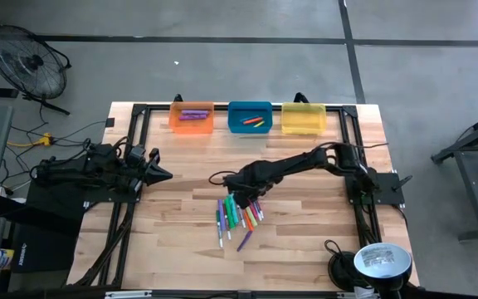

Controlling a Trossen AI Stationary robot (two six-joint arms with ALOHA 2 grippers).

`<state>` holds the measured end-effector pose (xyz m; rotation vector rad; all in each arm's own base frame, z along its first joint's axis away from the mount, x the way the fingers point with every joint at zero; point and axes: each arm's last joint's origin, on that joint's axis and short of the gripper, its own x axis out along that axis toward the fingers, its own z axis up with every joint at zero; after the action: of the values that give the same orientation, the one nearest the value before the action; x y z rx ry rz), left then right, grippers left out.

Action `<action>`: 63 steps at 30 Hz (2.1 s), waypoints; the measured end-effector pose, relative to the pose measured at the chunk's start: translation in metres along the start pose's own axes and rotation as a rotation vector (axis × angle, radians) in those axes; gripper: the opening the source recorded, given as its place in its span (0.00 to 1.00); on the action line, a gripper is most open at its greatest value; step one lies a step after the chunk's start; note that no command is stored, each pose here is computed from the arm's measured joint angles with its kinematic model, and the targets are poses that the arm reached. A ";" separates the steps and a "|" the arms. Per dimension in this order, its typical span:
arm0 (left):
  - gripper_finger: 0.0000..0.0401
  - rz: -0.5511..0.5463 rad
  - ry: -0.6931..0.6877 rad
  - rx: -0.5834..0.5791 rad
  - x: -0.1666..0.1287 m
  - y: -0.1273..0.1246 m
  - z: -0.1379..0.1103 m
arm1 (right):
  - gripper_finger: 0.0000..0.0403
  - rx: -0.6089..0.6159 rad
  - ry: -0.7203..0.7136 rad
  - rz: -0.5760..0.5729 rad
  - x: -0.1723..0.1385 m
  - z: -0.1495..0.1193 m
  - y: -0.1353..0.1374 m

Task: Pick & Place Markers
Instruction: Put the red marker into the yellow bin

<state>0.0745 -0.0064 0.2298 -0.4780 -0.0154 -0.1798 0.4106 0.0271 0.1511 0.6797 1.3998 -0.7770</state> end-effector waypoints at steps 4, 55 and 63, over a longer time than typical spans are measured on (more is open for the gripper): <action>0.00 0.005 0.010 -0.005 0.000 0.001 -0.001 | 0.36 0.010 0.023 0.004 0.010 -0.004 -0.003; 0.00 0.046 0.054 -0.029 0.000 0.003 -0.005 | 0.05 -0.003 0.144 0.014 0.015 -0.048 0.012; 0.00 0.047 0.054 -0.030 0.000 0.003 -0.005 | 0.04 -0.013 0.126 0.009 0.006 -0.047 0.007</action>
<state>0.0746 -0.0060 0.2233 -0.5024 0.0512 -0.1473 0.3891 0.0684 0.1422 0.7345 1.5136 -0.7278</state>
